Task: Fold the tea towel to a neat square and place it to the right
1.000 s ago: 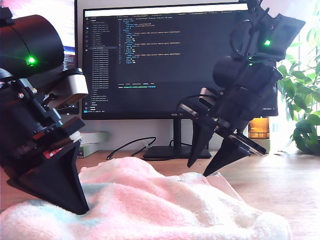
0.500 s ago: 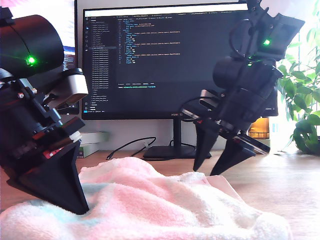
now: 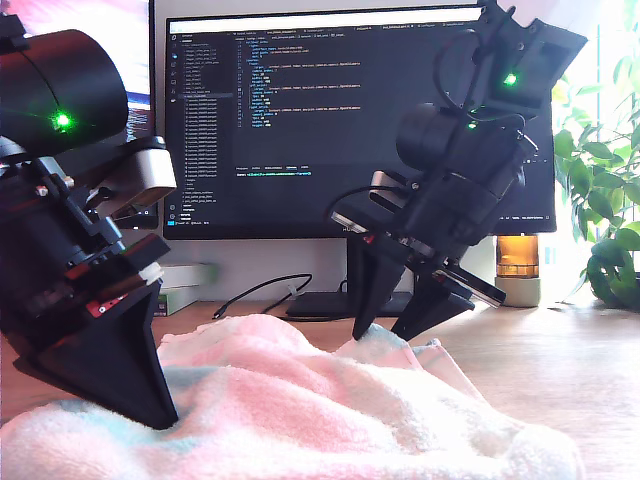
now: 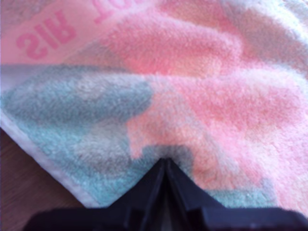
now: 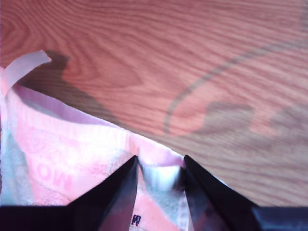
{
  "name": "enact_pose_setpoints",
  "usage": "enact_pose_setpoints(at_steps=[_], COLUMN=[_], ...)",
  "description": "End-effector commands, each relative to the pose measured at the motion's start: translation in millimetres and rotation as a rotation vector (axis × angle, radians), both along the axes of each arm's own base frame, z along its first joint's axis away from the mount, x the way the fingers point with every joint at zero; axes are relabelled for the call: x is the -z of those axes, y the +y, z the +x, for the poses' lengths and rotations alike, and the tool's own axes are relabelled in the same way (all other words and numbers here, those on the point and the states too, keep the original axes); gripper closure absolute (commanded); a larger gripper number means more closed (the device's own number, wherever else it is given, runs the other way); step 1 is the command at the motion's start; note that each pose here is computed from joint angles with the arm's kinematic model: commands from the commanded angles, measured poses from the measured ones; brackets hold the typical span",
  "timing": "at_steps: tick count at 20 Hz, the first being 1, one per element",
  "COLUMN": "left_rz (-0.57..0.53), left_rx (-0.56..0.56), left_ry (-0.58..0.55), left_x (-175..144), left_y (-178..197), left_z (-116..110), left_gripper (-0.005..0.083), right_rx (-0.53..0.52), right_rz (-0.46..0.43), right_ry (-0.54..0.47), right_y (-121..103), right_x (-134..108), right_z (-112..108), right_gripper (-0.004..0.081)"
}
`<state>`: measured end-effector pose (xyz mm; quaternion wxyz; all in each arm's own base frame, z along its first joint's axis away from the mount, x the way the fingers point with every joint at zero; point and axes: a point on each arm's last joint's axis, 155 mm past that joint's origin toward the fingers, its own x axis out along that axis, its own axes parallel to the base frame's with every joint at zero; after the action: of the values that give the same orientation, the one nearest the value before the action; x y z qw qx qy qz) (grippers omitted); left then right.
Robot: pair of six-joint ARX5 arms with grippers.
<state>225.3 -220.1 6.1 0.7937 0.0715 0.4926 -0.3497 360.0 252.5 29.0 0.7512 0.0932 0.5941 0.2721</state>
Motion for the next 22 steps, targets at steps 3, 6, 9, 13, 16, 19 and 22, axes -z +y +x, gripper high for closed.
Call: enact_pose_setpoints(at_steps=[3, 6, 9, 13, 16, 19, 22], left_rz=[0.135, 0.135, 0.135, 0.135, 0.135, 0.135, 0.135], left_rx=[-0.031, -0.031, -0.031, -0.032, -0.032, -0.032, -0.032], left_ry=[0.112, 0.112, 0.112, 0.112, 0.112, 0.112, 0.112], left_x=[44.7, 44.7, 44.7, 44.7, 44.7, 44.6, 44.6], left_y=[34.1, 34.0, 34.0, 34.0, 34.0, 34.0, 34.0], left_z=[-26.3, -26.2, -26.2, -26.2, -26.2, -26.1, -26.1], left_gripper=[0.0795, 0.0795, 0.0795, 0.0795, 0.0795, 0.0795, 0.0795], right_rx=[-0.039, -0.053, -0.059, -0.07, -0.078, -0.081, -0.102], right_rz=[0.03, 0.076, 0.1, 0.087, 0.081, 0.083, 0.079], right_ry=[0.037, 0.095, 0.128, 0.153, 0.149, 0.142, 0.134], right_y=[3.9, 4.3, 1.1, -11.0, -15.7, -14.9, -10.5], right_x=[3.2, 0.0, -1.9, 0.6, 1.2, 0.9, 1.2], right_z=[-9.5, -19.4, -24.3, -28.9, -28.2, -27.1, -29.8], right_gripper=[0.0531, 0.0531, 0.0531, 0.0531, 0.0583, 0.0662, 0.0732])
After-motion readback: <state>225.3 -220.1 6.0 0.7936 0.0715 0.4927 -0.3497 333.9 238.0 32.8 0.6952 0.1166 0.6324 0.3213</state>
